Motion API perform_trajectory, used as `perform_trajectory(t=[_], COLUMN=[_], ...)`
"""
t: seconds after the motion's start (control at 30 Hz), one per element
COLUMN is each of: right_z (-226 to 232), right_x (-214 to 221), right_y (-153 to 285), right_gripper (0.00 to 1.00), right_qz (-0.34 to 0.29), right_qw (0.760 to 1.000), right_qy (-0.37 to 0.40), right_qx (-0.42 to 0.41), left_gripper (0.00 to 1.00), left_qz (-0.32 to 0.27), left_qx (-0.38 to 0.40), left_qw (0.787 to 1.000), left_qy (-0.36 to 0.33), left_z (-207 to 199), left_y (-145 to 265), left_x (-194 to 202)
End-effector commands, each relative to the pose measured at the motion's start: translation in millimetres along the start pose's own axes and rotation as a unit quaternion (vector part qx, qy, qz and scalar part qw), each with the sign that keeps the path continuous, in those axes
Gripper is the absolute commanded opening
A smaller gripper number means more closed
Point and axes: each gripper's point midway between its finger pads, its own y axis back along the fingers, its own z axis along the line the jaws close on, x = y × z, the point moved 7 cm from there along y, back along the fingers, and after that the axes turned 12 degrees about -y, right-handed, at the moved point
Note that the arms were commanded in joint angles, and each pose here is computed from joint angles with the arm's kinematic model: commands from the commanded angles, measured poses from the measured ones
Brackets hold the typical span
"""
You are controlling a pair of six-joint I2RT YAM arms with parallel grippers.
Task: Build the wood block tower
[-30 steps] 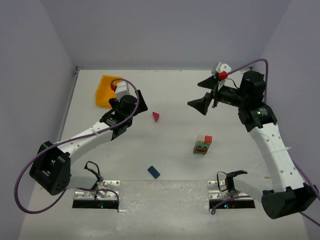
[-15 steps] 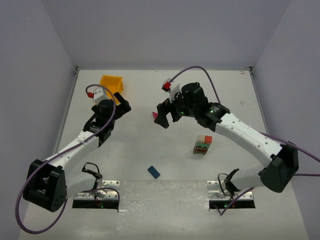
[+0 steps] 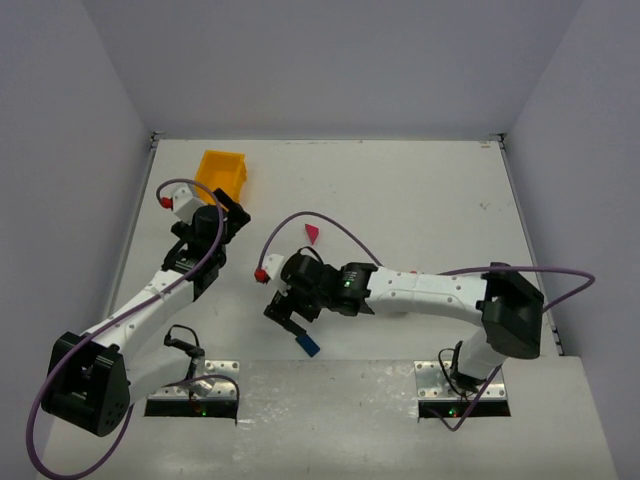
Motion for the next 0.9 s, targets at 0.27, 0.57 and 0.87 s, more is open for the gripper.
perform_trajectory(t=[0.27, 0.57, 0.87], right_z=[20, 25, 26], right_x=[63, 86, 95], right_y=[-36, -51, -55], right_gripper=[0.99, 0.97, 0.43], right_qz=[0.069, 0.103, 0.11], right_qw=[0.994, 0.986, 0.984], right_qy=[-0.072, -0.063, -0.067], right_qx=[0.048, 0.111, 0.121], left_gripper=[1.0, 1.0, 1.0], left_qz=[-0.026, -0.018, -0.018], left_qx=[-0.016, -0.011, -0.009], left_qw=[0.999, 1.0, 1.0], left_qy=[0.026, 0.02, 0.02], left_z=[5, 3, 2], left_y=[0, -3, -4], left_x=[-8, -5, -5])
